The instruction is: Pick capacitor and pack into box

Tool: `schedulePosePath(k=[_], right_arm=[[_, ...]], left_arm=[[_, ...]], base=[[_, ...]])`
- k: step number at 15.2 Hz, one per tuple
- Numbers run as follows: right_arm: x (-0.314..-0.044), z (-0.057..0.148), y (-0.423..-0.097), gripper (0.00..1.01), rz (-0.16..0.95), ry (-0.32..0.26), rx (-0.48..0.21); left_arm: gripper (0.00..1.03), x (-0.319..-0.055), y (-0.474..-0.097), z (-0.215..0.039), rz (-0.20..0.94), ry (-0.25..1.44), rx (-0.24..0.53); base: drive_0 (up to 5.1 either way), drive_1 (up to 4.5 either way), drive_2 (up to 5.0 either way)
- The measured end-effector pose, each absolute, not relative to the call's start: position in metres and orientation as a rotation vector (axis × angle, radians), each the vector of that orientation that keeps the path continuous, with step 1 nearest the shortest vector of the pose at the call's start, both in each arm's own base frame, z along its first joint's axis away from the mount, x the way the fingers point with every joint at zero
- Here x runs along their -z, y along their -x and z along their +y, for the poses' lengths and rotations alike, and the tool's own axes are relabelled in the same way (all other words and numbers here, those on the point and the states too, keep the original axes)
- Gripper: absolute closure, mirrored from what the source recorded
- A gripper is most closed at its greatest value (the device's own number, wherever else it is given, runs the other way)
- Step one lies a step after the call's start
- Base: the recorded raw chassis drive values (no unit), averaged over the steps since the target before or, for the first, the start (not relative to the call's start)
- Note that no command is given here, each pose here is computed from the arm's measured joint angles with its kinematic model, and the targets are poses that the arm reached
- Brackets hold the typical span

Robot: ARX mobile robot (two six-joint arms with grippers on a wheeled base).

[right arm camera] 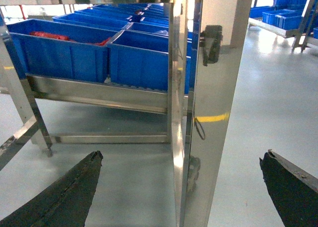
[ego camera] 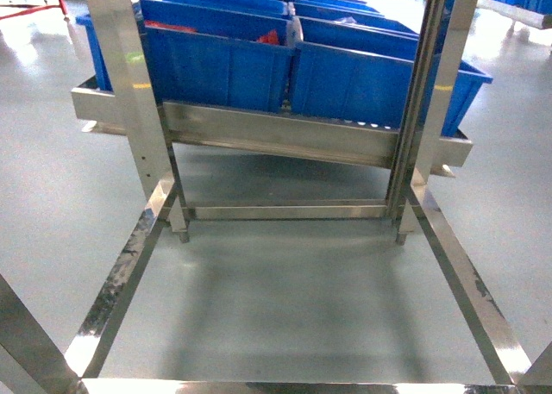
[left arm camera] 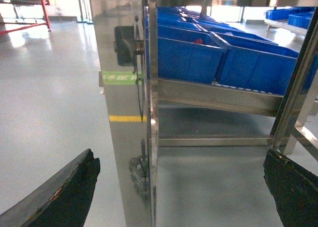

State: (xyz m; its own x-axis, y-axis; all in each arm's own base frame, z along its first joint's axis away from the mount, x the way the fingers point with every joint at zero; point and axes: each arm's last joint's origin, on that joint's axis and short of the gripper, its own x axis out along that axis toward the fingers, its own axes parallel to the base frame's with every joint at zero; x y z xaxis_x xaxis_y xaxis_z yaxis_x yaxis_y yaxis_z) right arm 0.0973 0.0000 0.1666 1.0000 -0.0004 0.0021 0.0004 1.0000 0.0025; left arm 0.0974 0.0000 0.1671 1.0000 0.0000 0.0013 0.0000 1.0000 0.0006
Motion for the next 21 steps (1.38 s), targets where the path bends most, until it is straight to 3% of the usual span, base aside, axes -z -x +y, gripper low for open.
schedulePosePath(k=[21], right_arm=[[-0.1666,0.0,-0.0973,0.03,-0.001,-0.002,0.0]], left_arm=[[0.05,-0.1671,-0.0974,0.0,-0.001,-0.001,0.0]], base=[[0.0,0.0,0.0]])
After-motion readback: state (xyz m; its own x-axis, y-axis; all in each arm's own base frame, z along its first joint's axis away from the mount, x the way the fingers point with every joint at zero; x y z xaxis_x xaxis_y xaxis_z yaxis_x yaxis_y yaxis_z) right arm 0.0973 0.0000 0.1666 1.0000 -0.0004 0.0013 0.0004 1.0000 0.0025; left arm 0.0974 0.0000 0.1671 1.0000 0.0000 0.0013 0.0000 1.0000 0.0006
